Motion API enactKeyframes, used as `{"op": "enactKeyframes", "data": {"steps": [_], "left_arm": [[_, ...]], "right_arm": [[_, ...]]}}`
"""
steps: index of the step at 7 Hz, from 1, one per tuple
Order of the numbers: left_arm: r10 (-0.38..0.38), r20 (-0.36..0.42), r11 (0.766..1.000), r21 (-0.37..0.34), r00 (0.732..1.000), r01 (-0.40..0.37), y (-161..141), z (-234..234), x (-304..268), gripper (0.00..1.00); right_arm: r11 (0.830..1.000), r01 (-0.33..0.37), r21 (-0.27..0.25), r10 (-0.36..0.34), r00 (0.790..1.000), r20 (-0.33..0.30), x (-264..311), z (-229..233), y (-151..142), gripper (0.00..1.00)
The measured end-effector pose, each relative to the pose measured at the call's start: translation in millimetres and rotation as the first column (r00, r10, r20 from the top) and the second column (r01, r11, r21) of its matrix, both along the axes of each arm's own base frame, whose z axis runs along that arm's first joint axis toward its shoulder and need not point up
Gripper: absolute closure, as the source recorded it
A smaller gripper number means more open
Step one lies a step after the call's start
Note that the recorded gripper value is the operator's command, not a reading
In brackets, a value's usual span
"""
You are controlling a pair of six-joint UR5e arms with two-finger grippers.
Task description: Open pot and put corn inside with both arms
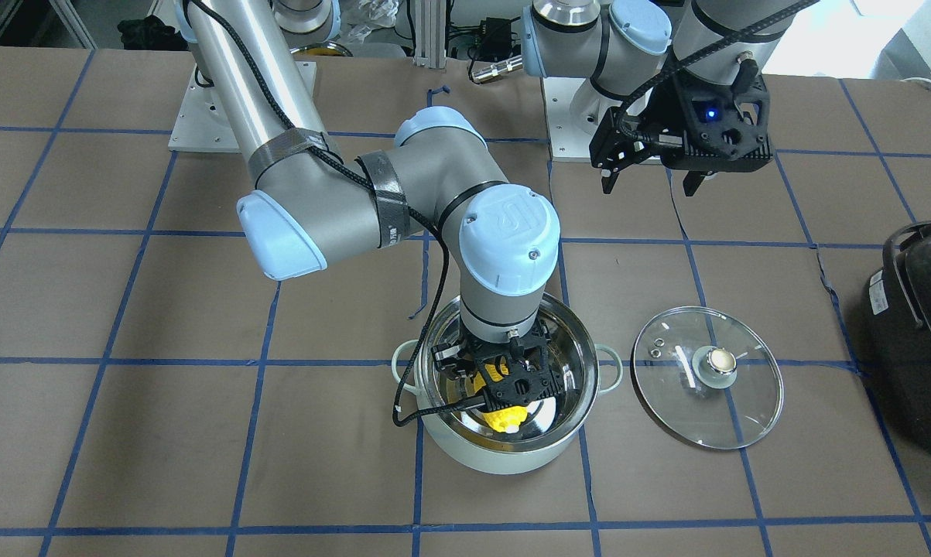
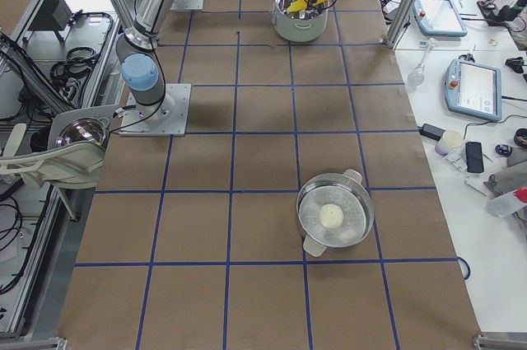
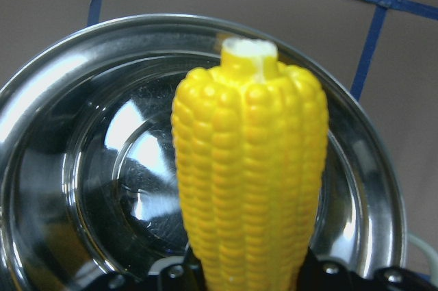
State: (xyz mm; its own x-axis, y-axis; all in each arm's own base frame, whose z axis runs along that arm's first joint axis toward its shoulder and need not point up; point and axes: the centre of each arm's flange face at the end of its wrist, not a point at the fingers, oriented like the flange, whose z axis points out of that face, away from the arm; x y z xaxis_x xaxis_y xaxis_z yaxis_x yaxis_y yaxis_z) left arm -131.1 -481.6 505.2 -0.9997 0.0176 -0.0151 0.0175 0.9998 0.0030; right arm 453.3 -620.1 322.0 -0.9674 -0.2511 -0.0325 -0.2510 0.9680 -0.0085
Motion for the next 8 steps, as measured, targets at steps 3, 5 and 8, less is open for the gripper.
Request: {"op": "enactKeyframes", "data": {"steps": [3, 5, 8], "left_arm": [[-0.005, -0.002, 1.0, -0.004, 1.0, 0.005, 3, 3, -2, 0.0], [-0.006, -0.003, 1.0, -0.007, 1.0, 0.006, 5, 4, -2, 0.0], [-0.005, -0.006, 1.0, -0.008, 1.0, 0.005, 6, 4, -3, 0.0]], "right_arm": [[1.0, -0.011, 0.002, 0.011, 1.0, -0.005, 5, 2, 6, 0.0], [0.999, 0.009, -0.049, -0.01, 1.0, -0.018, -19, 38, 3, 0.0], [0.982, 0.159, -0.102, -0.164, 0.986, -0.039, -133, 93, -25, 0.0]]}}
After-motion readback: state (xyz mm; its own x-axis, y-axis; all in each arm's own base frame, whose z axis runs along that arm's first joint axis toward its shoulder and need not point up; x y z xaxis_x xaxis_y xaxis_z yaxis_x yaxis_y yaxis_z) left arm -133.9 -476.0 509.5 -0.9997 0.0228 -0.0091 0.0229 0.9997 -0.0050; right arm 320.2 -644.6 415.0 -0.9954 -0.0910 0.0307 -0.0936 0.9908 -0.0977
